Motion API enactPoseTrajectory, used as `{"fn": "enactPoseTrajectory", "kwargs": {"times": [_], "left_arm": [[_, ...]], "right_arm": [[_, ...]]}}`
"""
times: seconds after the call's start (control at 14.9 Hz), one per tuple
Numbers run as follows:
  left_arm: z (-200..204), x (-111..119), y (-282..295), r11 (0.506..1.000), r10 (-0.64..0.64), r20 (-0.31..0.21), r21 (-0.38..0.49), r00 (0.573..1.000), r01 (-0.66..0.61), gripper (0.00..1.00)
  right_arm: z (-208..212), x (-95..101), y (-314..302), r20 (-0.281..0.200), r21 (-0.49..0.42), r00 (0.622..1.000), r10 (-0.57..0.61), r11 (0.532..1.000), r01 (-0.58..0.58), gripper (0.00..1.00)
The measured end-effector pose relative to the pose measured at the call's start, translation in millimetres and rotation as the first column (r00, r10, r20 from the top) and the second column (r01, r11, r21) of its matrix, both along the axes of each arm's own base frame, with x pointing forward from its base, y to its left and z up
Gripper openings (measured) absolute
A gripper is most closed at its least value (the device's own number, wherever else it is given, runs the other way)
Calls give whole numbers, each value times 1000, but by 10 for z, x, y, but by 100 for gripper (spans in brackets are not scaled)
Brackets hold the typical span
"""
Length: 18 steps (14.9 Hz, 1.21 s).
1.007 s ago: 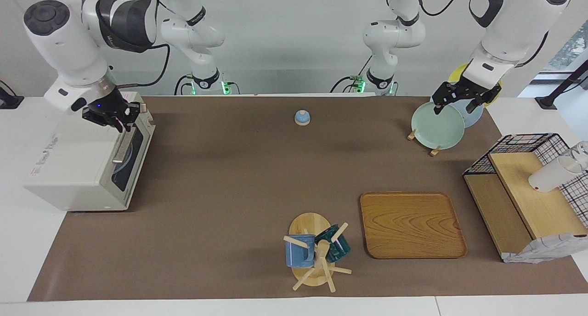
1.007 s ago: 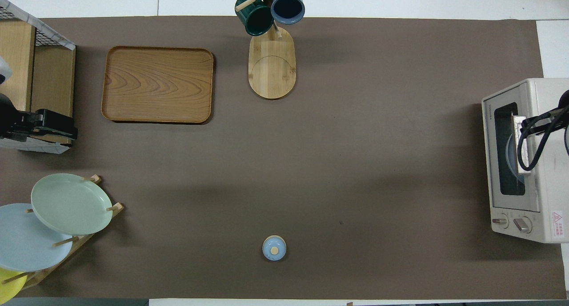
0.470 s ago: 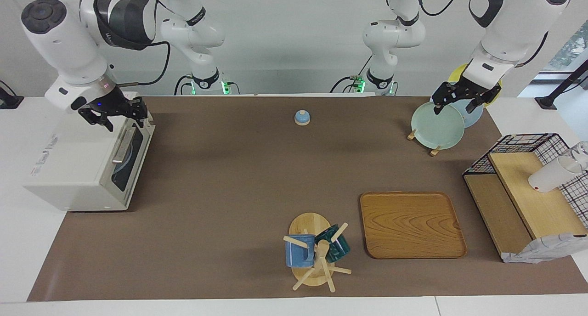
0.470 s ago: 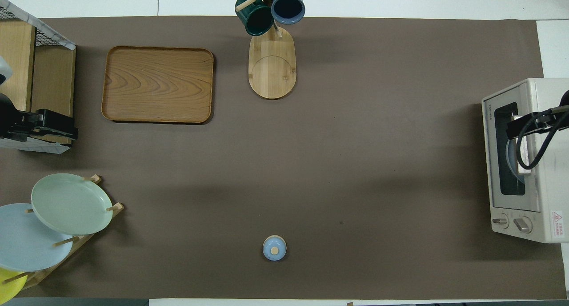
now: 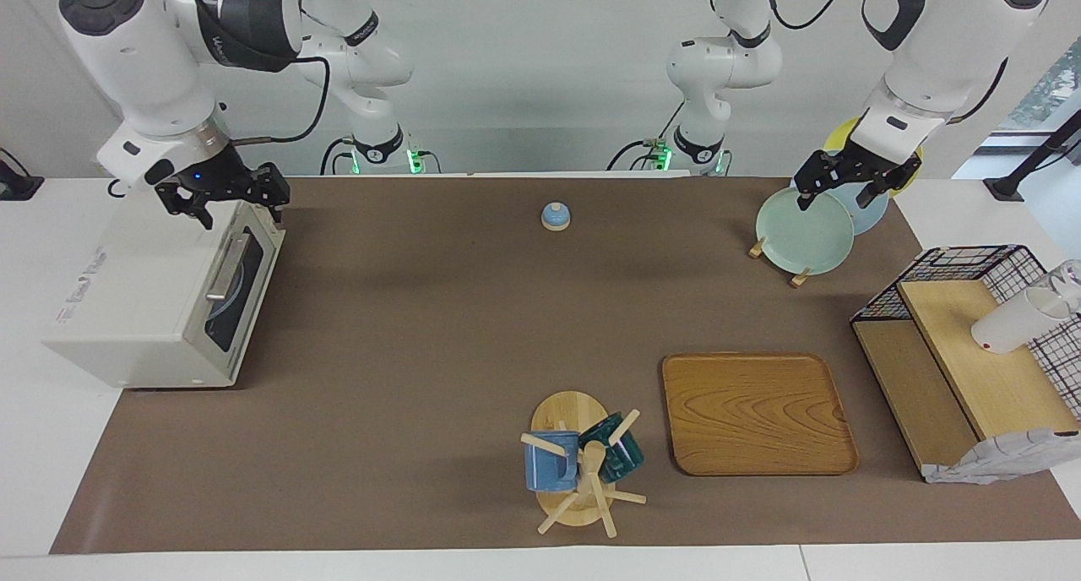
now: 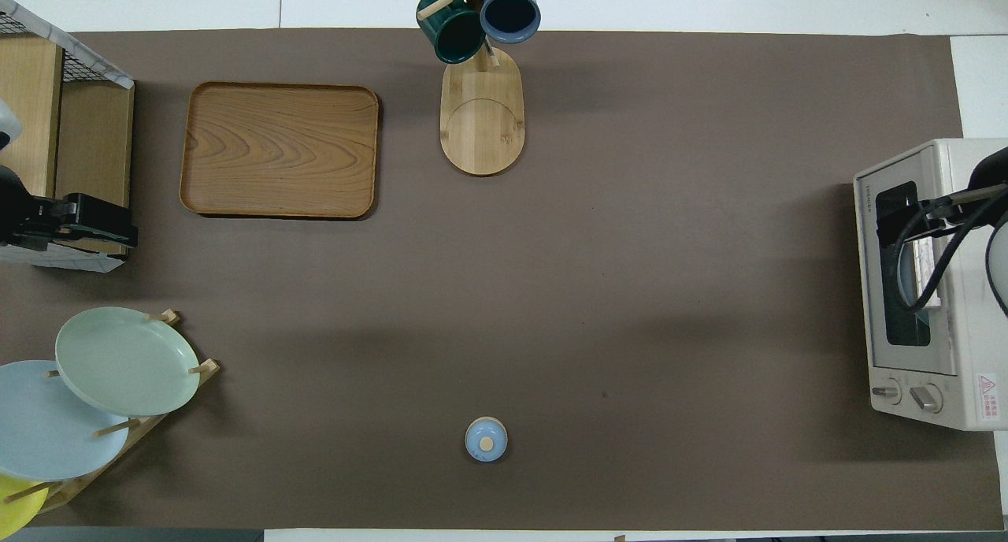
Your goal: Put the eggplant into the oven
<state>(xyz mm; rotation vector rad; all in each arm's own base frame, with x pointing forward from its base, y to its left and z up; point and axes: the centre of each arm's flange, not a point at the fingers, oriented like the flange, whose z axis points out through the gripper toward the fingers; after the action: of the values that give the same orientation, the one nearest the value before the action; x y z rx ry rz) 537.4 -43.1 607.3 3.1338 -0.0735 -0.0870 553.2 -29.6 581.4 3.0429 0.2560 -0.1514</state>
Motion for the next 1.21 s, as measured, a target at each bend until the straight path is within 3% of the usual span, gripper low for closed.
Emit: {"fn": "enactPoseTrajectory", "kwargs": {"times": [1.01,1.21], "left_arm": [[0,0,0,1000,0,0,0,1000,0,100],[0,0,0,1000,0,0,0,1000,0,100]], "right_arm": [[177,-20,-63,15,6,998,-63,998,63,100],[194,-24,-3,12,55,995,-100,994,99,100]]}}
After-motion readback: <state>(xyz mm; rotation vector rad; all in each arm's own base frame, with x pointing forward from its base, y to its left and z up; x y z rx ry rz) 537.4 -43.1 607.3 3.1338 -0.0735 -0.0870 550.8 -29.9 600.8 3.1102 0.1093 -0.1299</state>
